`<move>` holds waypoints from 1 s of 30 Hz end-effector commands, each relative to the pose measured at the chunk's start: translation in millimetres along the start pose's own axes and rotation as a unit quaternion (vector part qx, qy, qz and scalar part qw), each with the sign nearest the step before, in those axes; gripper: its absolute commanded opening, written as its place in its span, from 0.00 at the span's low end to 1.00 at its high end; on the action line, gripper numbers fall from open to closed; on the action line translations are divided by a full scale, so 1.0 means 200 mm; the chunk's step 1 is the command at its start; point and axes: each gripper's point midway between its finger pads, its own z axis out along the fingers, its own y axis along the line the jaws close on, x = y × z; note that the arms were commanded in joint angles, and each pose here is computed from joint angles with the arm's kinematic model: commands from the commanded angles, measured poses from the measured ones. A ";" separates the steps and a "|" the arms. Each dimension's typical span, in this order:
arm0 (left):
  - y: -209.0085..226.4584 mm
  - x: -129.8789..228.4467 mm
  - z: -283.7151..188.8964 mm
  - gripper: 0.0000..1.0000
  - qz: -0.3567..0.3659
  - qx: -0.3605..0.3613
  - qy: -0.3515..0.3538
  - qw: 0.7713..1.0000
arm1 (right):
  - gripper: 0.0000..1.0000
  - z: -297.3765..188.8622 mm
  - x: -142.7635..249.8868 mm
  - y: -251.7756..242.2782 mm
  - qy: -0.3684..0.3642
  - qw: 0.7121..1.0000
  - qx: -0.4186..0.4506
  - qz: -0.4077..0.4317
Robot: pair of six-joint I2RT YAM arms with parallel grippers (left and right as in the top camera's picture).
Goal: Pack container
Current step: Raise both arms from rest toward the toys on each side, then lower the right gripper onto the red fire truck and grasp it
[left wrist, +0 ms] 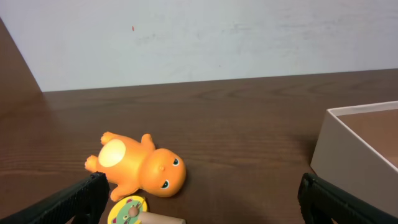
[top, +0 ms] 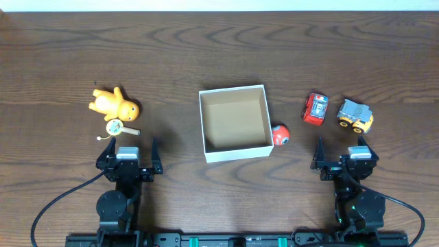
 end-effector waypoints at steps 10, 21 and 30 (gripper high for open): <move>0.01 0.09 0.00 0.98 -0.048 -0.011 0.033 0.998 | 0.99 0.01 0.04 0.01 0.018 0.998 -0.009 0.059; 0.05 -0.28 -0.08 0.98 -0.099 -0.021 0.092 0.991 | 0.99 0.04 -0.17 0.03 0.119 0.988 -0.015 0.095; 0.06 -0.43 0.01 0.98 -0.115 -0.035 0.275 0.954 | 0.99 0.20 -0.34 0.04 0.306 0.948 -0.001 0.085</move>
